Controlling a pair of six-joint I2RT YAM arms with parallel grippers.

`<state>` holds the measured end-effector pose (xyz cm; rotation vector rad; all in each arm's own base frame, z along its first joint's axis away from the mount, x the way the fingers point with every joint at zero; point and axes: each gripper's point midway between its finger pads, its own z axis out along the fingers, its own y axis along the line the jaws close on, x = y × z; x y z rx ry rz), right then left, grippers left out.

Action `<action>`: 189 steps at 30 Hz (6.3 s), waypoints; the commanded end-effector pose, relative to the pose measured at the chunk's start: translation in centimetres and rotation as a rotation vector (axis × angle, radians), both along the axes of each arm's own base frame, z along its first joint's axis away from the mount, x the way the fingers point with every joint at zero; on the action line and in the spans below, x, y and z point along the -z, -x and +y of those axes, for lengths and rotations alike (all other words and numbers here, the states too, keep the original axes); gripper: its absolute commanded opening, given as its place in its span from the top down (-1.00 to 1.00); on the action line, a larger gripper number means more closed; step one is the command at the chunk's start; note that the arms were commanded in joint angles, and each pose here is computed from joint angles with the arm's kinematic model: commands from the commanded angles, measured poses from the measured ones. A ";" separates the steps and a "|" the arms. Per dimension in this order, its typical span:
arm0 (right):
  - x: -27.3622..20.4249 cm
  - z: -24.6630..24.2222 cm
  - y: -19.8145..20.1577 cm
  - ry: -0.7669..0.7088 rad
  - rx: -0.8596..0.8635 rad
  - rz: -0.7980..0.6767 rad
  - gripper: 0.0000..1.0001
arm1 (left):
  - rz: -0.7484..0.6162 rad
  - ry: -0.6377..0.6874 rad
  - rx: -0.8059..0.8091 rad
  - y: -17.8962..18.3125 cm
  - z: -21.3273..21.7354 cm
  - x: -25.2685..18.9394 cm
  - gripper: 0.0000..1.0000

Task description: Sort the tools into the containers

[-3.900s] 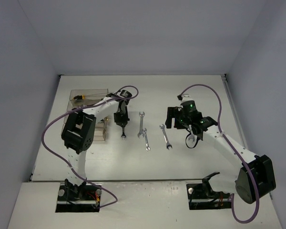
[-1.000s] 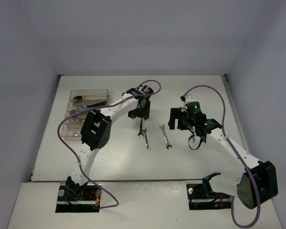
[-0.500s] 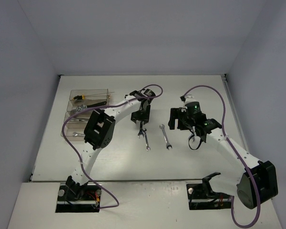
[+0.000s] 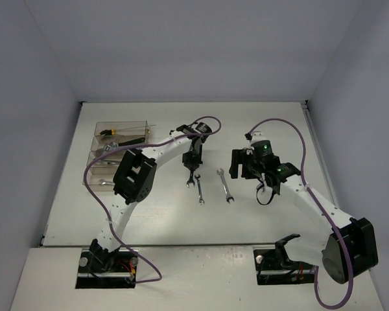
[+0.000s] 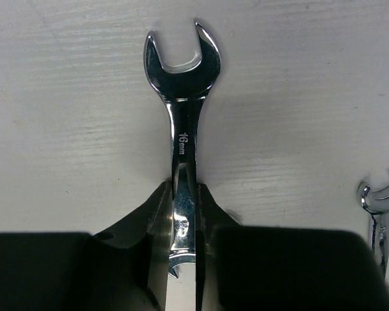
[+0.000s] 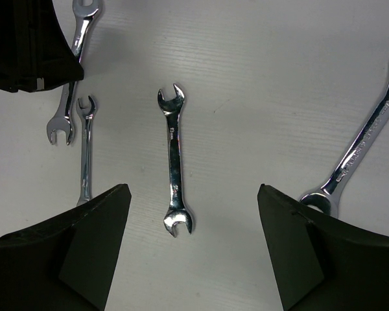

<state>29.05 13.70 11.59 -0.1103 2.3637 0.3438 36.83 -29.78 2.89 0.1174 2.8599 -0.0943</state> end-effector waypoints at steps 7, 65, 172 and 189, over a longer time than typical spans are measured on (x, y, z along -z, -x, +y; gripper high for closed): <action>-0.2 -0.2 -0.6 0.004 0.010 -0.025 -0.53 | -0.078 -0.054 -0.090 1.4 5.6 -5.5 1.00; 0.7 -0.5 -0.7 0.022 0.011 -0.014 -0.53 | -0.256 0.318 -1.527 5.8 31.9 -6.8 0.54; -3.2 0.0 1.8 -0.160 0.056 -0.080 -0.53 | -0.200 0.198 -1.281 5.6 28.4 -8.5 1.00; 1.7 -0.1 0.9 -0.037 0.039 0.075 -0.54 | -0.193 0.242 -1.343 5.7 29.8 -7.4 0.38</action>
